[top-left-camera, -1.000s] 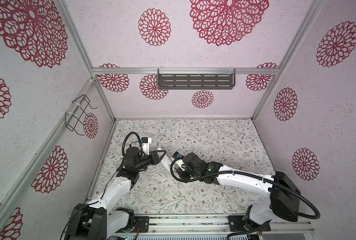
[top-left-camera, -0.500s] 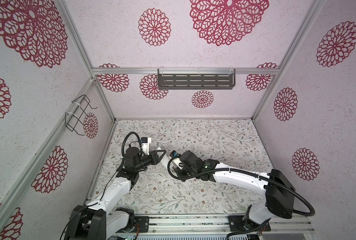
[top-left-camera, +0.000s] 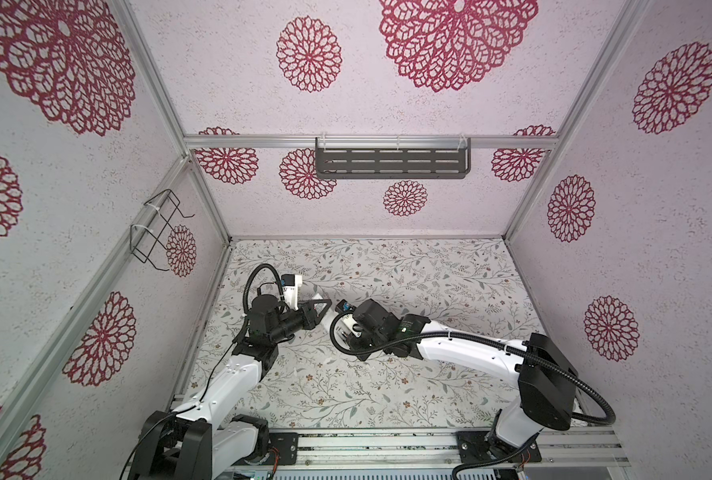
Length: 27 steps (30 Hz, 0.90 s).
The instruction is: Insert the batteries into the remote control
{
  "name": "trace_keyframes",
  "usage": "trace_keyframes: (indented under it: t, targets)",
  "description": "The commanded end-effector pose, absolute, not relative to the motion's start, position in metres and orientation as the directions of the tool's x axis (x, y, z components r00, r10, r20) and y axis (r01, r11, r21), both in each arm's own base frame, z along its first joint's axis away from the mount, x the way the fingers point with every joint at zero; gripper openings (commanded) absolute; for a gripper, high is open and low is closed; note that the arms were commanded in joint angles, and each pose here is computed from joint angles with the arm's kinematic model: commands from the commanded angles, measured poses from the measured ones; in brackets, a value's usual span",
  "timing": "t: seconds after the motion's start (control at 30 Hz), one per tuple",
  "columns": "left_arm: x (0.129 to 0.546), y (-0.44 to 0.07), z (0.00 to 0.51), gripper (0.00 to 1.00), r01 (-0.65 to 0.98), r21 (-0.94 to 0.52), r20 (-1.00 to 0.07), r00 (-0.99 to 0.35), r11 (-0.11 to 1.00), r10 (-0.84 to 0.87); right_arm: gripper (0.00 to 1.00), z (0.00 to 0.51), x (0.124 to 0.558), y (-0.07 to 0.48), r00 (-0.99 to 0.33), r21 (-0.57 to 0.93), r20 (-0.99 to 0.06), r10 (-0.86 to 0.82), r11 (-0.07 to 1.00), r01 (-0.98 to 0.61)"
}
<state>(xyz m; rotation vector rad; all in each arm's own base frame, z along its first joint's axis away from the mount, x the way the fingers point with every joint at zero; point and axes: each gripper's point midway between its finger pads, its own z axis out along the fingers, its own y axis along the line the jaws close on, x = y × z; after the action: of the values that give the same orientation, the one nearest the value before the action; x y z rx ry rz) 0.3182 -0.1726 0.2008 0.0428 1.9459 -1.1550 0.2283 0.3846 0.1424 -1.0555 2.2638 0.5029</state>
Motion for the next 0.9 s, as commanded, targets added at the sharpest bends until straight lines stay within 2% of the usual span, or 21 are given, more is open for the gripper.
trace_keyframes:
  t: [0.0, 0.6, 0.87]
  targets:
    - [0.312, -0.179, 0.216, 0.0, 0.481, -0.693, -0.704, -0.612, 0.537, -0.361, 0.07, 0.157, 0.241, 0.388, -0.519, 0.085, -0.686, -0.511, 0.652, -0.754]
    - [0.305, -0.187, 0.236, 0.0, 0.531, -0.728, -0.683, -0.616, 0.433, -0.394, 0.07, 0.163, 0.254, 0.4, -0.436, 0.038, -0.757, -0.487, 0.634, -0.772]
    - [0.303, -0.186, 0.259, 0.0, 0.566, -0.765, -0.641, -0.628, 0.306, -0.441, 0.07, 0.16, 0.26, 0.397, -0.373, -0.017, -0.795, -0.478, 0.632, -0.775]
